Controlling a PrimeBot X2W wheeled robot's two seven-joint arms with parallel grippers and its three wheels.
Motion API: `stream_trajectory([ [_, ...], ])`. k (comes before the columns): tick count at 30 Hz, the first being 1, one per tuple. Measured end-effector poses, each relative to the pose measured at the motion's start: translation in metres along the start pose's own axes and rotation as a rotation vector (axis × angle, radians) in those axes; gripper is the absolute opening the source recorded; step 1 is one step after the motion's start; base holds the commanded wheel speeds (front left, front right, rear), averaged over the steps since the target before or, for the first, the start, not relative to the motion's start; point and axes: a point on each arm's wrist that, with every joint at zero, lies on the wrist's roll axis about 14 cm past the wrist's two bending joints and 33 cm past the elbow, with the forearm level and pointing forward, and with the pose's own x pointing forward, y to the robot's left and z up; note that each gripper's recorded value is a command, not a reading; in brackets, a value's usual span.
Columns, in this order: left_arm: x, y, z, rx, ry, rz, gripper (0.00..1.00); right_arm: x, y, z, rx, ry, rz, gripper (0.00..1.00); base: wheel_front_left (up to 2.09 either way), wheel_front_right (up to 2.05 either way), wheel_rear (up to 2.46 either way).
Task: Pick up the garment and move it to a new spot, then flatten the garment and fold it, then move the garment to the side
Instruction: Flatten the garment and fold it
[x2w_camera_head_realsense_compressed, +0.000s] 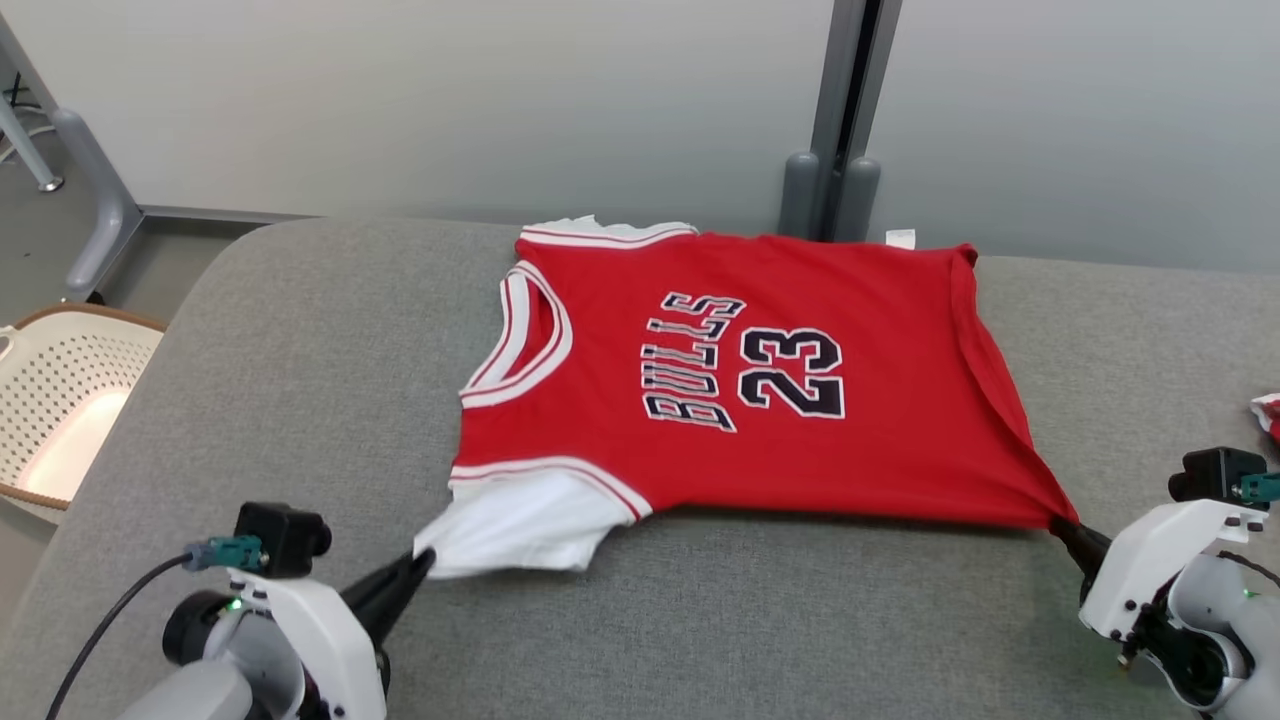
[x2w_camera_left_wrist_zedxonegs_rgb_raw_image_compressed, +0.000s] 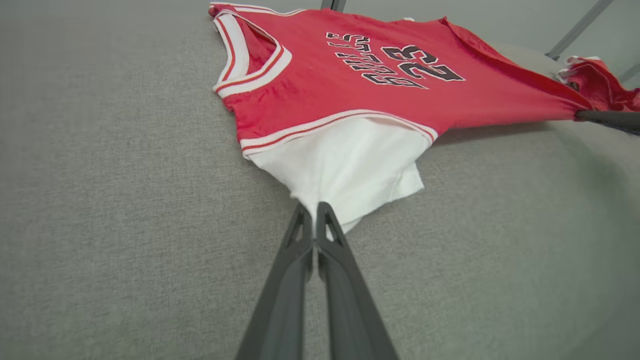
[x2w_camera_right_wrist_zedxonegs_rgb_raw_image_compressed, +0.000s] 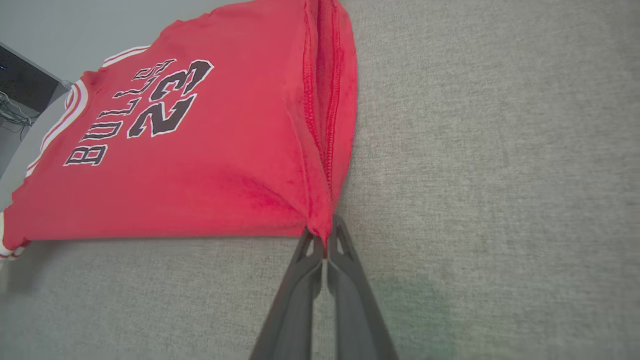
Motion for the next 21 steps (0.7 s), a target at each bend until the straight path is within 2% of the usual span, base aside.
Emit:
stream_trajectory([
  [8,-0.032,-0.028,-0.033,-0.043,0.231,-0.130,0.00,-0.025,-0.017,-0.020,0.012,0.147,-0.013,0.00,0.00,0.00,0.00],
  [13,-0.050,-0.041,-0.038,-0.067,0.303,-0.191,0.00,-0.040,-0.024,-0.037,0.016,0.242,-0.017,0.00,0.00,0.00,0.00],
  [18,-0.063,-0.058,-0.040,-0.155,0.359,-0.259,0.00,-0.050,-0.025,-0.038,0.059,0.284,-0.001,0.00,0.00,0.00,0.00],
  [21,-0.069,-0.064,-0.036,-0.161,0.375,-0.288,0.00,-0.057,-0.027,-0.046,0.071,0.349,0.003,0.00,0.00,0.00,0.00],
])
